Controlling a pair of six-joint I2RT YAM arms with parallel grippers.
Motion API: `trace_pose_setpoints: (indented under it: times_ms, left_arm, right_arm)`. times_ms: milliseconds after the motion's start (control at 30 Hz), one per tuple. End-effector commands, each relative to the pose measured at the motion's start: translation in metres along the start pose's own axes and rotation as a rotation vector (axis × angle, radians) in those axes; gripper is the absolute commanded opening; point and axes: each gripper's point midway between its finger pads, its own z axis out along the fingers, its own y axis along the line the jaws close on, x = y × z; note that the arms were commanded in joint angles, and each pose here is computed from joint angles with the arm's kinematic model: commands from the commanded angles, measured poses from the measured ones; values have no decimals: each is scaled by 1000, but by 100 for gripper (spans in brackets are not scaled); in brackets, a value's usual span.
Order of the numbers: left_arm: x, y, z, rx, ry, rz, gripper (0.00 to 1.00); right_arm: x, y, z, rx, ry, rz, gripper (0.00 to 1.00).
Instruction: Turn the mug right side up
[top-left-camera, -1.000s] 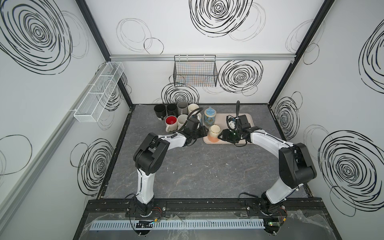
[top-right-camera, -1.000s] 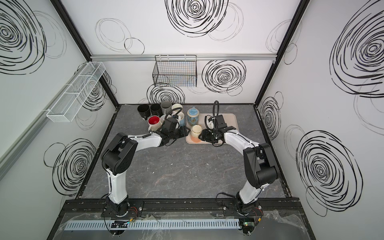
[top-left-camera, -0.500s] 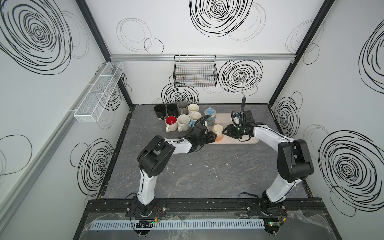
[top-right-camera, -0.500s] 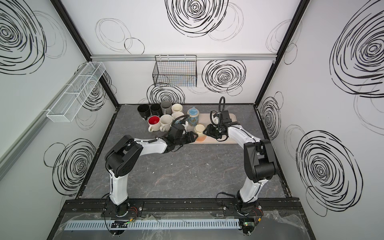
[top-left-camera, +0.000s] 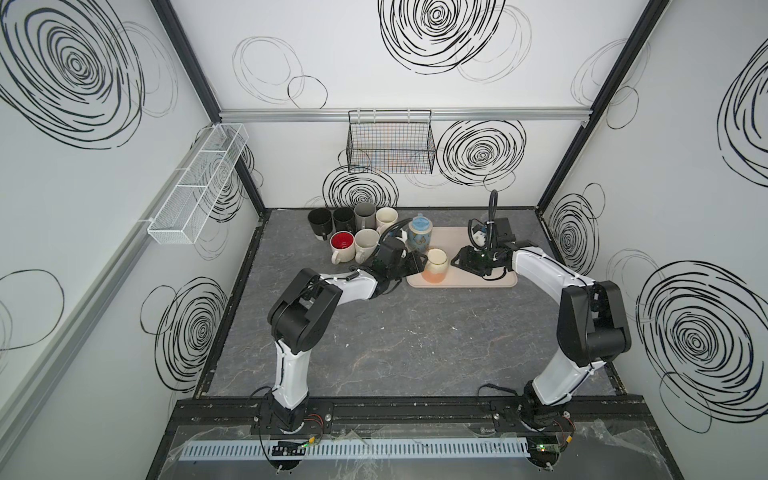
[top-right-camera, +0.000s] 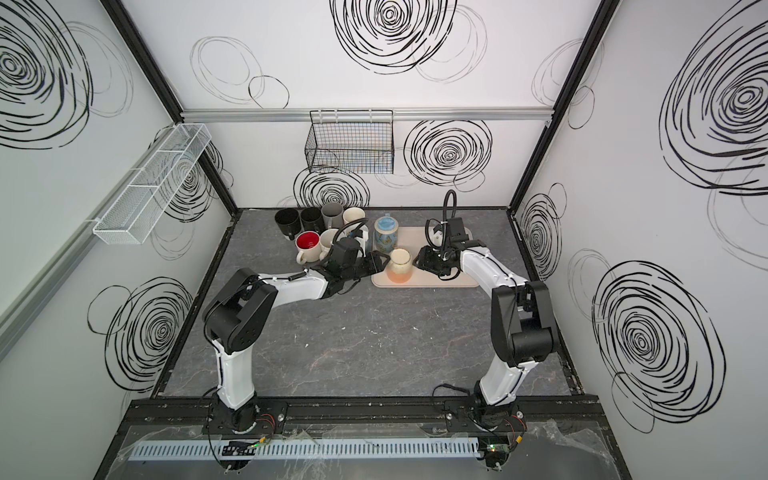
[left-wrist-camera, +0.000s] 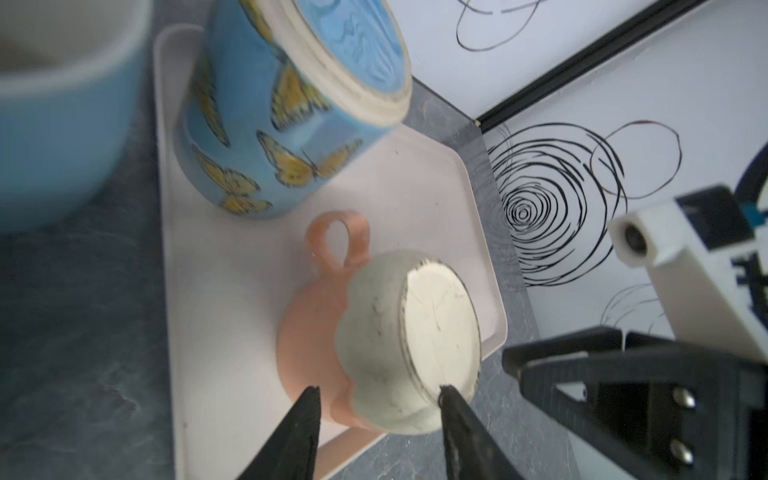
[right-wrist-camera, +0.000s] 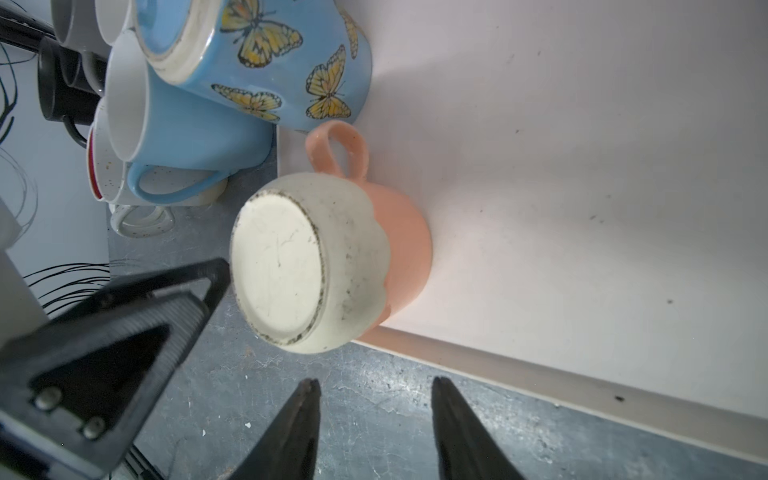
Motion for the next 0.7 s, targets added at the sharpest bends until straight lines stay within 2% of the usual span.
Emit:
trace_pose_setpoints:
  times_ms: [0,100,300,667]
  left_arm:
    - [-20,-16,9,67,-24,7,51]
    - [-20,-9,24,82,-8,-30,51]
    - [-11,-22,35,183,-15,-111,50]
    - [43,-57,28,257,20,-144,48]
  right_arm:
    - [6,18,-4,-42,-30,12,52]
    - [10,25,3,-74,-29,35,53]
    - [9,23,19,-101,11,70,52]
    - [-18,-6,17,-91,12,95,43]
